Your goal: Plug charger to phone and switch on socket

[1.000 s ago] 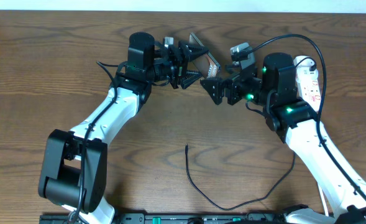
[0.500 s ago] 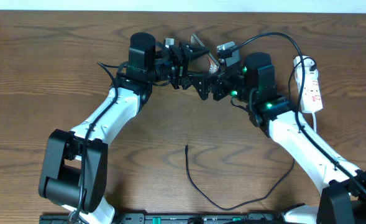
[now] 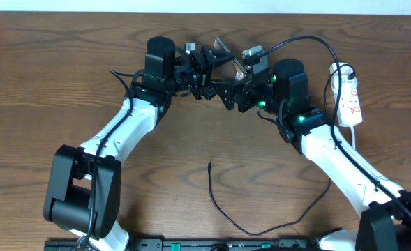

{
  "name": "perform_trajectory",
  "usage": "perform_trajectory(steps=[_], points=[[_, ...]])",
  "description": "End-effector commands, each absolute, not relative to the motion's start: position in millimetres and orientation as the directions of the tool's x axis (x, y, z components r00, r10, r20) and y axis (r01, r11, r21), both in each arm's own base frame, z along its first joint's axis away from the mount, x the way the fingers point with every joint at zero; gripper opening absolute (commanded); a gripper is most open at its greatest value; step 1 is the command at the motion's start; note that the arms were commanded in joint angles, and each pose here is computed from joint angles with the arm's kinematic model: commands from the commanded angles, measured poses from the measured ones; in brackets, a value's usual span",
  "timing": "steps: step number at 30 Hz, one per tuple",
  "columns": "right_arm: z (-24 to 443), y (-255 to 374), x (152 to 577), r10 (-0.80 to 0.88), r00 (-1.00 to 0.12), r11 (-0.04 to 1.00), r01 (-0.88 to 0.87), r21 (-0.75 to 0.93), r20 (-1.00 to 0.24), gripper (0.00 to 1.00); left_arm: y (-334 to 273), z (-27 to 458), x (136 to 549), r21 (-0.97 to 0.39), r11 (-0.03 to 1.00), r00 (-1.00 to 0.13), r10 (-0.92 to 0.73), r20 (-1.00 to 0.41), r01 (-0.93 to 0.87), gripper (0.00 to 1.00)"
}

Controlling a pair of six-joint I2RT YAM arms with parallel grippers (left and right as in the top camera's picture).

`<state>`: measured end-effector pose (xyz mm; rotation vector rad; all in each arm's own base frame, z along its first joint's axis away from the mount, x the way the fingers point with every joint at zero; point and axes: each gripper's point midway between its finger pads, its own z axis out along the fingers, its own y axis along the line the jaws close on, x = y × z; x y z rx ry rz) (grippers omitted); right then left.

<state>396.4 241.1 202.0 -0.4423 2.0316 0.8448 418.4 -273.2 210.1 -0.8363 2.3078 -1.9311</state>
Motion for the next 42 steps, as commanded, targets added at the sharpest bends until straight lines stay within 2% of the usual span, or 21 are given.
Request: perform_trajectory(steps=[1,5,9,12,14,18,20,21,22,25,29,30,31,33,34,38,42], points=[[208.0,245.0,398.4,0.010,-0.554,0.703,-0.588,0.400,-0.833,0.76,-274.7,239.3,416.3,-0.945,0.073,-0.883,-0.386,0.267,-0.317,0.07],[207.9,245.0,398.3,0.010,-0.554,0.703,-0.588,0.400,-0.832,0.66,-274.7,239.3,416.3,-0.946,0.075,-0.884,-0.385,0.264,-0.315,0.07],[207.9,245.0,398.3,0.012,-0.556,0.703,-0.586,0.403,-0.831,0.48,-274.7,239.4,416.2,-0.946,0.075,-0.884,-0.385,0.264,-0.315,0.07],[207.9,245.0,398.3,0.012,-0.556,0.703,-0.586,0.403,-0.831,0.41,-274.7,239.3,416.2,-0.946,0.075,-0.884,-0.385,0.264,-0.315,0.07],[207.8,245.0,398.3,0.012,-0.557,0.703,-0.586,0.403,-0.831,0.31,-274.7,239.4,416.2,-0.946,0.075,-0.885,-0.385,0.263,-0.314,0.07],[207.8,245.0,398.3,0.012,-0.557,0.703,-0.586,0.403,-0.831,0.29,-274.7,239.3,416.2,-0.947,0.076,-0.886,-0.385,0.260,-0.311,0.07],[207.8,245.0,398.3,0.012,-0.557,0.703,-0.586,0.403,-0.831,0.24,-274.7,239.3,416.2,-0.947,0.077,-0.886,-0.385,0.259,-0.311,0.07],[207.8,245.0,398.3,0.012,-0.557,0.703,-0.586,0.403,-0.831,0.21,-274.7,239.2,416.2,-0.948,0.078,-0.887,-0.384,0.257,-0.309,0.07],[207.8,245.0,398.3,0.012,-0.557,0.703,-0.586,0.403,-0.831,0.13,-274.7,239.2,416.2,-0.948,0.078,-0.887,-0.384,0.257,-0.309,0.07],[207.6,244.8,398.3,0.018,-0.562,0.704,-0.581,0.409,-0.827,0.02,-274.7,239.1,416.1,-0.948,0.078,-0.886,-0.385,0.258,-0.309,0.07],[208.7,245.2,398.7,0.024,-0.562,0.702,-0.579,0.414,-0.827,0.01,-274.0,233.0,414.4,-0.936,0.088,-0.877,-0.388,0.282,-0.340,0.07],[208.7,245.2,398.7,0.024,-0.562,0.702,-0.579,0.414,-0.827,0.01,-273.8,231.3,413.8,-0.933,0.091,-0.875,-0.389,0.289,-0.349,0.17],[208.7,245.0,398.8,0.025,-0.563,0.702,-0.578,0.415,-0.826,0.01,-273.7,230.0,413.4,-0.932,0.096,-0.875,-0.389,0.288,-0.350,0.36],[208.7,244.5,399.1,0.028,-0.565,0.703,-0.575,0.418,-0.825,0.01,-273.6,230.1,413.4,-0.943,0.112,-0.889,-0.385,0.249,-0.313,0.88],[208.7,244.2,399.2,0.029,-0.565,0.704,-0.575,0.418,-0.825,0.01,-273.6,230.1,413.4,-0.948,0.119,-0.895,-0.382,0.231,-0.295,0.93],[208.0,233.9,406.4,0.058,-0.571,0.728,-0.537,0.426,-0.819,0.01,-273.7,230.9,411.7,-0.959,0.136,-0.913,-0.364,0.186,-0.250,0.94],[211.2,213.4,421.8,0.179,-0.594,0.758,-0.425,0.495,-0.784,0.01,-269.3,233.2,409.6,-0.960,0.127,-0.921,-0.338,0.195,-0.250,0.94]])
